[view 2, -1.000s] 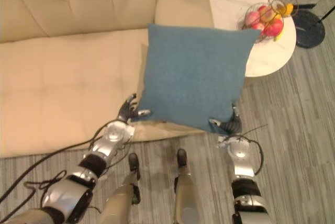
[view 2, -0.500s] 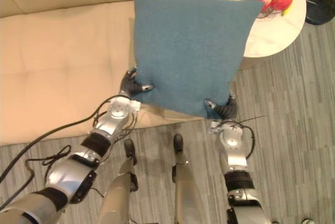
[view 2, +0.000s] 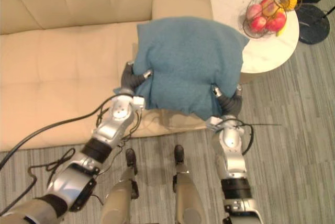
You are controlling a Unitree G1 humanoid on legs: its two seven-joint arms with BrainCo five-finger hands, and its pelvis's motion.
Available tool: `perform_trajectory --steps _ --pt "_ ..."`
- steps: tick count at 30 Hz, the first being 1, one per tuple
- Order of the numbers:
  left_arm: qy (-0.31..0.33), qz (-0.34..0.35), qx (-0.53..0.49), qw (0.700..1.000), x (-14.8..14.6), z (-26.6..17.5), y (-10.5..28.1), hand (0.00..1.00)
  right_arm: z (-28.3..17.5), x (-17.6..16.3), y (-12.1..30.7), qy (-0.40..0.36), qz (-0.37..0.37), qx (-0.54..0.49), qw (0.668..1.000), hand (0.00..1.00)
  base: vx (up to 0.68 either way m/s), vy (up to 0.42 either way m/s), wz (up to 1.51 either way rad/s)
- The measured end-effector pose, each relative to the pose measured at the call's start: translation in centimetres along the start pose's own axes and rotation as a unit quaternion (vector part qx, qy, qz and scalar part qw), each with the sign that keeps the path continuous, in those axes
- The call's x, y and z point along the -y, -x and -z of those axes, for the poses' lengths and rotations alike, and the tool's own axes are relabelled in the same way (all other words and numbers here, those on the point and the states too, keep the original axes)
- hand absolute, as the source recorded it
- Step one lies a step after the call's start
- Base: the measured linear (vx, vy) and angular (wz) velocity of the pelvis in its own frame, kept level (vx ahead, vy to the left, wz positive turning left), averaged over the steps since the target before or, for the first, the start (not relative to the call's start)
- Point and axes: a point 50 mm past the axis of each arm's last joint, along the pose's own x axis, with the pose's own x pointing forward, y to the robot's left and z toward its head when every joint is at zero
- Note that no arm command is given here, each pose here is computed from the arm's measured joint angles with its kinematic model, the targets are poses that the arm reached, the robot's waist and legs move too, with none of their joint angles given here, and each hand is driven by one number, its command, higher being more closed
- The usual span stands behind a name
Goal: Pick up cushions and gather them together orderly.
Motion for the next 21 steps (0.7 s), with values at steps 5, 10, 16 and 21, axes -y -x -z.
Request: perform_trajectory --steps 5,10,16,21 --pt "0.028 -0.008 -0.06 0.998 -0.1 3.6 4.1 1.0 1.7 1.3 3.2 0.018 0.016 -0.041 0.999 1.0 0.04 0.019 0.2" --pt "0.057 -0.003 -0.098 0.994 -0.3 5.5 8.6 1.0 3.7 2.8 6.7 0.042 0.026 -0.098 0.994 1.0 0.08 0.023 0.25" --pt "0.098 -0.021 -0.107 0.989 -1.4 5.7 12.1 1.0 2.9 2.1 8.4 0.047 -0.008 -0.091 0.995 1.0 0.04 0.009 0.21" --pt "0.112 -0.05 -0.113 0.986 -2.9 5.7 14.5 1.0 3.4 1.1 9.3 0.055 -0.043 -0.1 0.993 1.0 0.01 0.014 0.24"
